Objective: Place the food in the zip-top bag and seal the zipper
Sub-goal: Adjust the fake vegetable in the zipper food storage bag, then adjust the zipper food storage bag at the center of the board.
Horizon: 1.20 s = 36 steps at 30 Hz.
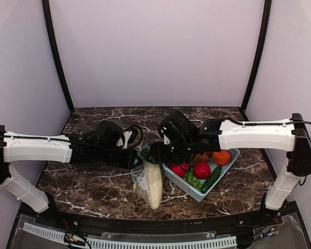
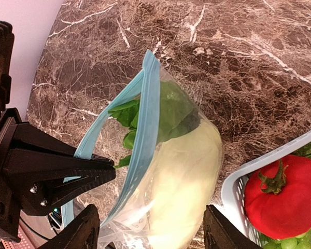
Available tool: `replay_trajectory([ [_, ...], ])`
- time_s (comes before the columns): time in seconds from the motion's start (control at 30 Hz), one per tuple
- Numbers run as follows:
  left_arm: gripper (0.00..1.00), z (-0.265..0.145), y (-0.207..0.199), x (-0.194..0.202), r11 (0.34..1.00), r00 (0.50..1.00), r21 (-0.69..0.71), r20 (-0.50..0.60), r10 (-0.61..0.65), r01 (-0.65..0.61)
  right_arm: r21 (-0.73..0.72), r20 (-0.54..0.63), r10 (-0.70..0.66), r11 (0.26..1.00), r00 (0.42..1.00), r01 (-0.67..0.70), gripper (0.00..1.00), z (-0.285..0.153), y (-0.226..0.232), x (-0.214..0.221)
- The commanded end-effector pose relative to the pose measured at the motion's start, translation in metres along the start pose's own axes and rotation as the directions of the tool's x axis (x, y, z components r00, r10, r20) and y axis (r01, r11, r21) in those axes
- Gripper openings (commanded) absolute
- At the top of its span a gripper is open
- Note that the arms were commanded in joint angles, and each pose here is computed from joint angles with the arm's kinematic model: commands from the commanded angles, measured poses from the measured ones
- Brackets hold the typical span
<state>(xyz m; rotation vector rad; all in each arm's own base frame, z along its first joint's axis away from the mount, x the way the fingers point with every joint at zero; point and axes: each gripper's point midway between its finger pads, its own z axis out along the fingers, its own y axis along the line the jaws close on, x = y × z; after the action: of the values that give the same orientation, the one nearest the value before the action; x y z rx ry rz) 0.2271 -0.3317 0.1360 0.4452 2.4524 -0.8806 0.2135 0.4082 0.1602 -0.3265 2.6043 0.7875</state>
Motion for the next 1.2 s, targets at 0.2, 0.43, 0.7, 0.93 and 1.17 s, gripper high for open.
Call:
replay_trajectory([
  [0.2,0.01,-0.009,-0.007,-0.010,1.000,1.000,0.012,0.017,0.007,-0.007,-0.067,-0.032,-0.015,0.998,0.999,0.013,0.53,0.021,0.024,0.003],
  [0.43,0.01,-0.010,-0.009,-0.012,1.000,1.000,0.019,0.019,0.016,-0.016,-0.100,-0.026,-0.019,0.995,0.999,0.017,0.23,0.024,0.037,-0.004],
  [0.7,0.01,-0.033,0.013,-0.031,0.979,0.995,-0.185,0.039,0.089,-0.081,-0.169,0.026,-0.004,0.986,1.000,0.008,0.00,-0.011,0.054,-0.017],
  [0.93,0.07,-0.039,0.020,-0.035,0.963,0.995,-0.253,0.018,0.102,-0.095,-0.155,0.031,0.015,0.988,0.999,-0.010,0.00,-0.015,0.046,-0.014],
  [1.17,0.44,-0.031,0.010,-0.020,0.987,0.999,-0.153,0.003,0.040,-0.039,-0.142,0.016,0.061,0.988,0.998,-0.058,0.00,-0.002,0.034,-0.003],
])
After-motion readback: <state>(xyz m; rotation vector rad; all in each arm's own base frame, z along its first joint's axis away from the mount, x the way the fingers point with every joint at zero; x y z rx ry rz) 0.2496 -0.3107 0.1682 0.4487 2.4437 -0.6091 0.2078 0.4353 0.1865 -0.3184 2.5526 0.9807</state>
